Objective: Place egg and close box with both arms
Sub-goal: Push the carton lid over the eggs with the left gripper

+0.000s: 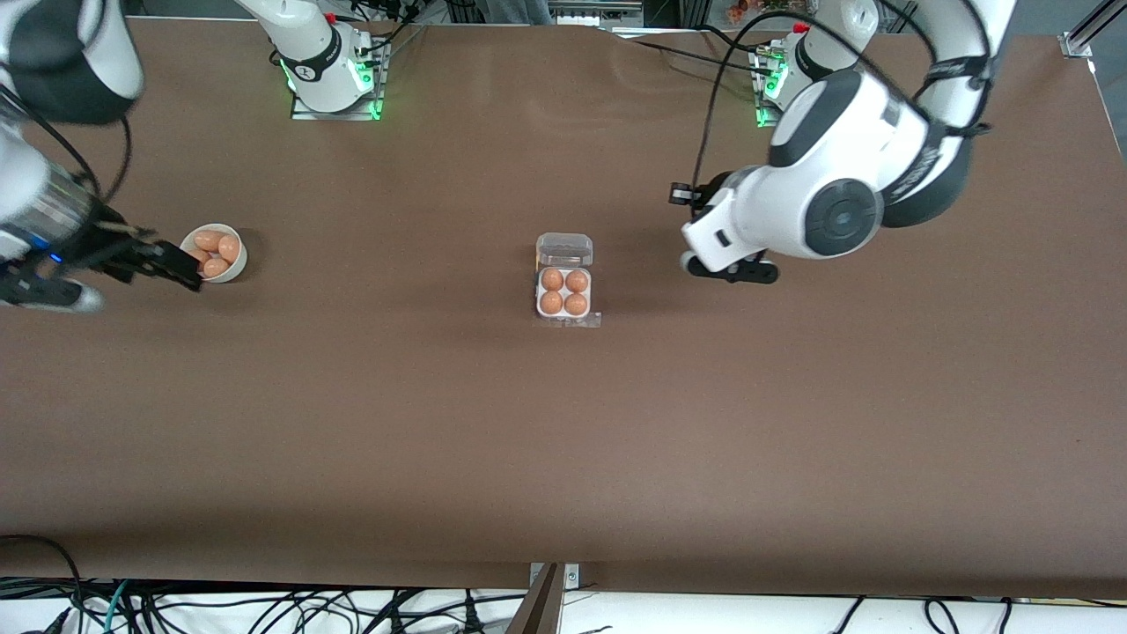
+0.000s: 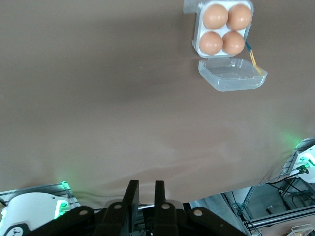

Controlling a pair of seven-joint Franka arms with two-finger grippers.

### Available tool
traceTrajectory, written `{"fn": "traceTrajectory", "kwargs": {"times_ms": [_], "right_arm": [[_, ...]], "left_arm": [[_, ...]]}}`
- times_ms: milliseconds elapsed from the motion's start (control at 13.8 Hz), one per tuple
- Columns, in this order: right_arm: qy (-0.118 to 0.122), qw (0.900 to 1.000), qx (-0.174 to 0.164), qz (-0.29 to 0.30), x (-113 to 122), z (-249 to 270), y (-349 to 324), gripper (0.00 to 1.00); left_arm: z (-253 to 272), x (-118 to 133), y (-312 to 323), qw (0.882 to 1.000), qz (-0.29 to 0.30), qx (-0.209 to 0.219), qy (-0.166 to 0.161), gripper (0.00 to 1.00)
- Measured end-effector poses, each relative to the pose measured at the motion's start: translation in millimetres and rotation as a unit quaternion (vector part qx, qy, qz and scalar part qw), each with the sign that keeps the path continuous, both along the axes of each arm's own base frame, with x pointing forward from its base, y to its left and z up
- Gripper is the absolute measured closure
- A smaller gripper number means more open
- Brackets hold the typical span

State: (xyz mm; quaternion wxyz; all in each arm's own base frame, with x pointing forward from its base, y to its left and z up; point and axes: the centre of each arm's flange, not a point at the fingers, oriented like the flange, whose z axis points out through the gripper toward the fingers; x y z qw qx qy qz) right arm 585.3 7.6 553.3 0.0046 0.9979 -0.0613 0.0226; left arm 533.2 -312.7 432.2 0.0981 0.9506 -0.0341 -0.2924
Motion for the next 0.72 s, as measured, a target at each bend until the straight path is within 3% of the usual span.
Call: {"fn": "traceTrajectory", "kwargs": {"times_ms": [72,361,722], "right_arm": [[0.004,1.0,-0.002,0.0,-11.5,15.3,-1.4,0.0],[-0.011,1.0,-0.009,0.015,-35.1,59.1,-3.7,0.0],[-0.006,1.0,-0.009,0.015,-38.9,64.7,-5.4,0.0]], "left_arm": [[-11.0,-2.3,-12.8,1.0,-0.007,0.002,0.009,0.88],[-62.3,-15.6,-56.1,0.998,-0.03,0.019,0.048,0.94],[-105.5,-32.6,-95.5,0.996,-0.036,0.017,0.075,0.92]]}}
